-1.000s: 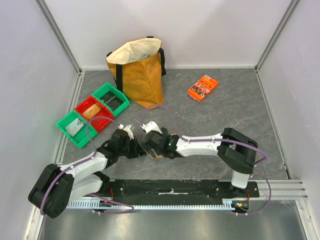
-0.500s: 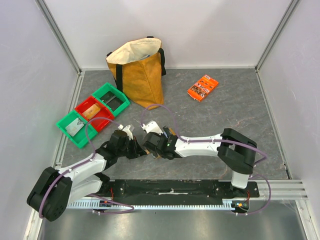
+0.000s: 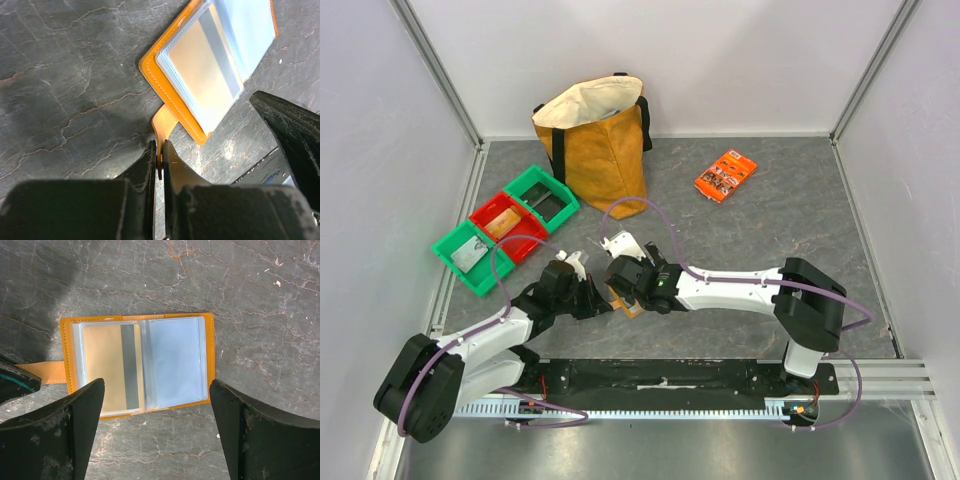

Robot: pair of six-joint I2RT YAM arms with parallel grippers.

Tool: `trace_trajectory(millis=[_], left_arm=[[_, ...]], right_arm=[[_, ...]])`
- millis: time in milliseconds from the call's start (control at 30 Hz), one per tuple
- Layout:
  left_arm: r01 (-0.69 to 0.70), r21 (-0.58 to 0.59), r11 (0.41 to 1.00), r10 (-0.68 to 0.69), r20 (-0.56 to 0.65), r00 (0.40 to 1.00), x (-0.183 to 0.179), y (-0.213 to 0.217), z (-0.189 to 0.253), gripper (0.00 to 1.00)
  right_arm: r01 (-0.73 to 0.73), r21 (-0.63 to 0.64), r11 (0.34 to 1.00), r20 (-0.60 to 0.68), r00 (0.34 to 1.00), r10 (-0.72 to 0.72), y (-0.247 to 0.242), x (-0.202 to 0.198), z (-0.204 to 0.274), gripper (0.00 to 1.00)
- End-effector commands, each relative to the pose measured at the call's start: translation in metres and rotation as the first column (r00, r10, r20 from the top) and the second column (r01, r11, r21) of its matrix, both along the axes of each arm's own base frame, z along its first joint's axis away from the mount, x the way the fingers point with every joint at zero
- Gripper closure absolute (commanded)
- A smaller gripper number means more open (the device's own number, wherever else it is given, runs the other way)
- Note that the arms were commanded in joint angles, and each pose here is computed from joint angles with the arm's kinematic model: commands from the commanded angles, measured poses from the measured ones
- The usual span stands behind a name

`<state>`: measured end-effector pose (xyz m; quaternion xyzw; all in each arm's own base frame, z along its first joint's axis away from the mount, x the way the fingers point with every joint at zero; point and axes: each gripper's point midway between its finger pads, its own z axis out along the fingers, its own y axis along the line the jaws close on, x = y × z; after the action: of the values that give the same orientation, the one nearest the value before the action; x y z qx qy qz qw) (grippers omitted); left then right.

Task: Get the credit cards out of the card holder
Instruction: Remove the credit card from the card holder.

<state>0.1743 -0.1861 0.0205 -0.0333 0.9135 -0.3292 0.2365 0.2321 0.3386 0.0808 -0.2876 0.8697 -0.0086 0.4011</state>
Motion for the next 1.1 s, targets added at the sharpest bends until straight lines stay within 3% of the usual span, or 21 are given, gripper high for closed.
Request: trace_trajectory(millis=[0, 300, 700, 1067], left_arm=[[0.013, -0.015, 1.0, -0.014, -0.005, 1.0, -0.004, -0.002, 0.001, 0.98], [0.018, -0.021, 1.0, -0.018, 0.003, 1.0, -0.004, -0.003, 0.003, 0.98], [0.016, -0.026, 1.0, -0.016, 0.001, 1.0, -0.006, -0.002, 0.003, 0.98], [0.017, -0.027, 0.999, -0.017, 0.002, 1.0, -0.007, -0.002, 0.003, 0.98]], right_arm=[[0.014, 0.021, 1.0, 0.039, 0.999, -0.014, 0.001, 0.008, 0.022, 0.07], [-0.095, 0.05, 0.994, -0.066, 0.993, 0.098, 0.023, -0.006, -0.002, 0.07], [-0.098, 0.006, 0.995, -0.095, 0.991, 0.098, 0.029, -0.006, -0.033, 0.13], [-0.124, 0.047, 0.991, -0.121, 0.984, 0.129, 0.037, -0.011, -0.03, 0.14]])
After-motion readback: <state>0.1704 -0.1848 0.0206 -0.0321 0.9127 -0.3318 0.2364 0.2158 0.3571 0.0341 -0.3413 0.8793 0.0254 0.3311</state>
